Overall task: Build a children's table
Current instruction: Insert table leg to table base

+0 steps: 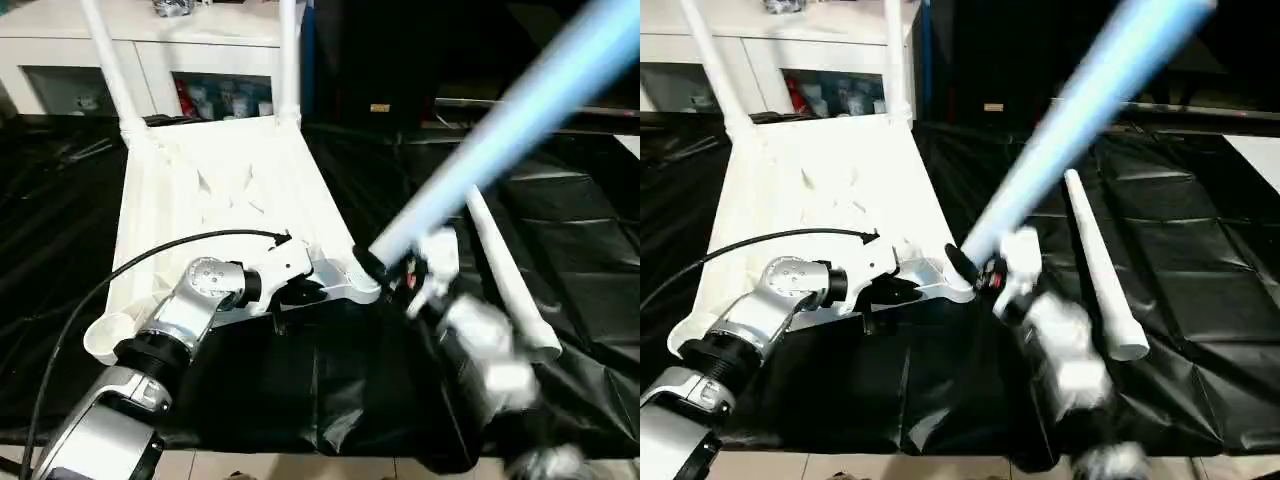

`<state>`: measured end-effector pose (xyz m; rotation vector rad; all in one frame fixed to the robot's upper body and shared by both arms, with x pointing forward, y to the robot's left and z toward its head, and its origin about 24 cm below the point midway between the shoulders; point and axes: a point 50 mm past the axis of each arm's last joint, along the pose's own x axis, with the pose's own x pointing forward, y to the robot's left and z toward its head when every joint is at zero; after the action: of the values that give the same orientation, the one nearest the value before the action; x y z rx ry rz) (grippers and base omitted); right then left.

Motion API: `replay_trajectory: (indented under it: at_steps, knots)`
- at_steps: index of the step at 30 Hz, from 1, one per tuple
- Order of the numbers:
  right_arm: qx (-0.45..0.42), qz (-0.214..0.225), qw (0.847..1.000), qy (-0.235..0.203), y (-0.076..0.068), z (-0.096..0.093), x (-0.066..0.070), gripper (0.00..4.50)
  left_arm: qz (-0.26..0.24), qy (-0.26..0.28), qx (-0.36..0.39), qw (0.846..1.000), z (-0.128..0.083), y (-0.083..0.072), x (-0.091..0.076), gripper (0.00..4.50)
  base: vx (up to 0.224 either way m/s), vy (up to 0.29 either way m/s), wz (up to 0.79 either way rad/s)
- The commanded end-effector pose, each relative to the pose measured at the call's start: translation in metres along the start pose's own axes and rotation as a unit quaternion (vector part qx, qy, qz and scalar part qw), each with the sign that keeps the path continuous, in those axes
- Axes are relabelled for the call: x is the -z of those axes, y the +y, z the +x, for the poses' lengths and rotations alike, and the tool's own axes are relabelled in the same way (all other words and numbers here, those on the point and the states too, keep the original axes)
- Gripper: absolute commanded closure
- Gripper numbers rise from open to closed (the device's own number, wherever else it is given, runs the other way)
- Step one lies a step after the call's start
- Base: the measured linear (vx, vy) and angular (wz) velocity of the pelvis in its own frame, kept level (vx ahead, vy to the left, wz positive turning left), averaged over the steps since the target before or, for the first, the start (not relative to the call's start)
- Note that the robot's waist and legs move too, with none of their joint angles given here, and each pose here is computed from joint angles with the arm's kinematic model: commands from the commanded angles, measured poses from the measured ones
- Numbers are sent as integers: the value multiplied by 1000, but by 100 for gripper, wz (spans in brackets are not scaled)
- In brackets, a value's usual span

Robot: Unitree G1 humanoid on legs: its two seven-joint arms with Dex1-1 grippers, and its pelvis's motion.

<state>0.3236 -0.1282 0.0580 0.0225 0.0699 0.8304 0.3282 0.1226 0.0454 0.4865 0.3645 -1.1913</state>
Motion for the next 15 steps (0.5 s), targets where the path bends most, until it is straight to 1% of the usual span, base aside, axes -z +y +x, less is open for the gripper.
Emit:
replay_trajectory:
  at_steps: [1,3,6,7,9,10,11,12,13,15]
  knots:
    - [12,12,999,44,-17,-11,4,262,17,4,-4,1000,-10,8,-2,450,0,0,0]
    - [-14,10,998,64,-21,-10,-2,262,20,6,3,1000,-10,6,-3,450,0,0,0]
    - [-34,5,996,77,-22,-11,-5,262,21,7,7,1000,-10,5,-3,450,0,0,0]
    - [-78,1,991,106,-20,-12,-5,262,24,8,14,1000,-10,5,-3,450,56,1,3]
    - [-123,-1,983,139,-16,-14,-4,262,28,9,21,999,-10,4,-4,450,0,0,0]
    - [-133,-2,980,147,-15,-15,-3,262,29,9,23,999,-10,4,-4,450,53,7,4]
    - [-156,-11,974,166,-13,-17,-1,262,34,9,27,999,-10,3,-6,450,53,7,4]
    - [-156,-11,974,166,-13,-17,-1,262,34,9,27,999,-10,3,-6,450,54,12,1]
    - [-179,-18,966,184,-9,-19,2,262,44,6,36,998,-9,1,-11,450,0,0,0]
    - [-181,-23,964,191,-8,-18,6,262,47,3,43,998,-8,1,-12,450,0,0,0]
